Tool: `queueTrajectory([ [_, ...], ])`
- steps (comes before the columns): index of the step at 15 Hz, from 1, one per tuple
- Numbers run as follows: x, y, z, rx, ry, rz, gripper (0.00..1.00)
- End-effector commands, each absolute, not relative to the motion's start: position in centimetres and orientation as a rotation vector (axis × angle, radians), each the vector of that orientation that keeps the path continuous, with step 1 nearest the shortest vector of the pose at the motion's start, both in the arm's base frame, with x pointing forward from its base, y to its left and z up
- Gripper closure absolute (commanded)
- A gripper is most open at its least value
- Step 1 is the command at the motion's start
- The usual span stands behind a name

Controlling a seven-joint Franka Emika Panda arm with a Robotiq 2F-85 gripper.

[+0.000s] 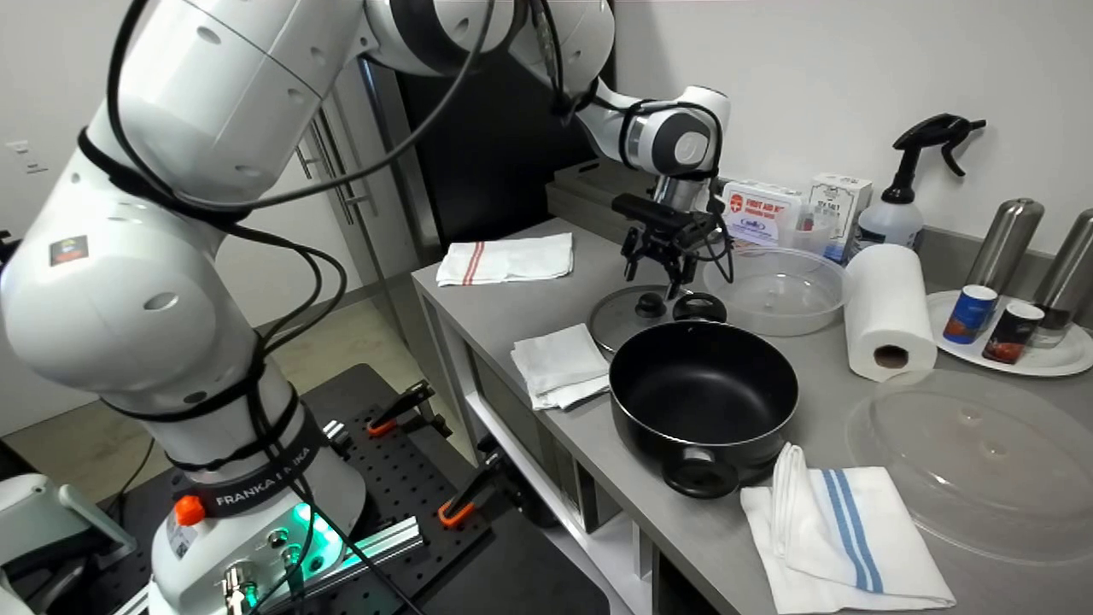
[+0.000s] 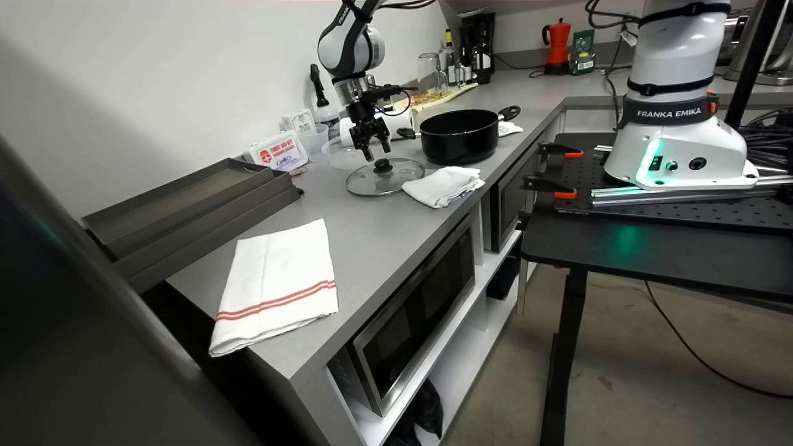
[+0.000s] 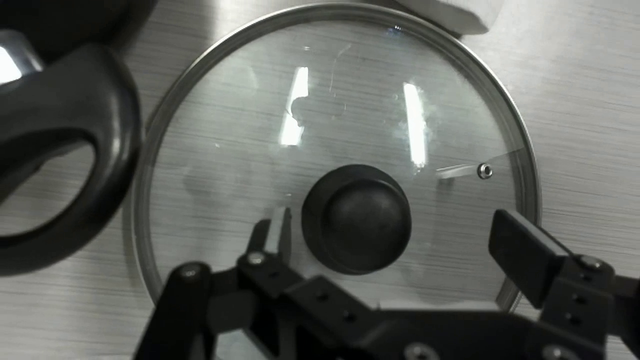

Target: Remove the glass lid from the black pot and put it on the table

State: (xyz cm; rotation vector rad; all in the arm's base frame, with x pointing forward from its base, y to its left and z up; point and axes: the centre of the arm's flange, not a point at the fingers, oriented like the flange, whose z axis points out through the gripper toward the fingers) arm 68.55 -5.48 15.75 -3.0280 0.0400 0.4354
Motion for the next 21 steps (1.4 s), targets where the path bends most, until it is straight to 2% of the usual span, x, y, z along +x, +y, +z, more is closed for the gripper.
queueTrajectory([
  [1,66.4,-4.6,17.9,-3.007,-0.030,0.406,0.00],
  [15,60.0,-1.0,26.1,-2.961,-0.375,0.375,0.00],
  [16,62.6,-1.3,24.8,-2.975,-0.327,0.405,0.00],
  [21,61.3,-1.2,25.7,-2.974,-0.347,0.409,0.00],
])
